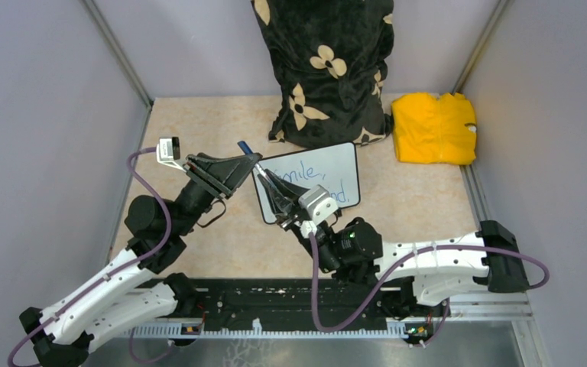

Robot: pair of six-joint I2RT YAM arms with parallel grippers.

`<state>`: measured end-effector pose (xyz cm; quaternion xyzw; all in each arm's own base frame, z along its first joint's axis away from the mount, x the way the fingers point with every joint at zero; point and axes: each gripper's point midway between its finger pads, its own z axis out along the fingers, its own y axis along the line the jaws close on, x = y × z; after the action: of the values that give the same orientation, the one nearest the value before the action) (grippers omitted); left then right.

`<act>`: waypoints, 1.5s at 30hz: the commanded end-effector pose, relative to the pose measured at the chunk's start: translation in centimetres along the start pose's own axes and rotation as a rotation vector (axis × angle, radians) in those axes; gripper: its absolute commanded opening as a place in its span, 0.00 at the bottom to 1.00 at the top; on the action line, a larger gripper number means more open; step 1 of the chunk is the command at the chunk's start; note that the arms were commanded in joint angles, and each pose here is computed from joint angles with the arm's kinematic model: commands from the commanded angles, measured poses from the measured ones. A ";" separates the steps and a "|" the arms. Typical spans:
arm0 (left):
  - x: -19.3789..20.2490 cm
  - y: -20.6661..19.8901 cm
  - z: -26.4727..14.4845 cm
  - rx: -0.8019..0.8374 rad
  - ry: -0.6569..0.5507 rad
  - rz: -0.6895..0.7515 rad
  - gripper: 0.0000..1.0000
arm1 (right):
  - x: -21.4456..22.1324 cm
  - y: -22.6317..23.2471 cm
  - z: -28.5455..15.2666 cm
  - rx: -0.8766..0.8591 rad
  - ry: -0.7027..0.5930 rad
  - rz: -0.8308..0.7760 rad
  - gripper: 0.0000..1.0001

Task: Write a sentence on the whiteboard
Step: Close the whiteboard marker at the center of the board.

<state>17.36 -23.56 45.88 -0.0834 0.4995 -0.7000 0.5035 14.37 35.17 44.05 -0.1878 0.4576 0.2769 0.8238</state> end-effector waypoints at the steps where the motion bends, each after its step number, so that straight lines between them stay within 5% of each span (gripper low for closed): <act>1: -0.4 -0.3 -0.2 -0.002 -0.014 0.038 0.54 | -3.2 -1.7 0.4 0.021 -0.072 0.079 0.00; 16: -3.2 -2.7 0.7 0.010 -0.099 0.132 0.50 | -3.2 -1.4 -0.1 -0.017 -0.058 0.096 0.00; 26: 0.0 -2.0 1.3 0.026 0.044 0.099 0.00 | -3.0 -1.8 0.0 0.015 -0.055 0.094 0.00; 35: 4.8 0.4 1.1 0.020 0.239 -0.015 0.00 | -3.2 -2.9 0.4 0.074 -0.067 0.097 0.00; 40: 5.2 1.7 0.0 0.002 0.227 -0.061 0.00 | -3.6 -3.4 0.4 0.082 -0.074 0.095 0.00; 43: 4.0 1.5 -0.3 -0.005 0.168 -0.041 0.38 | -3.5 -3.4 0.2 0.072 -0.072 0.094 0.00; 45: 3.1 1.3 -0.3 -0.015 0.132 -0.022 0.53 | -3.5 -3.2 0.1 0.059 -0.070 0.097 0.00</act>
<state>17.66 -24.72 45.81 -0.0723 0.4989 -0.7109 0.4903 15.08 33.28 44.15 -0.1675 0.4759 0.2754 0.8183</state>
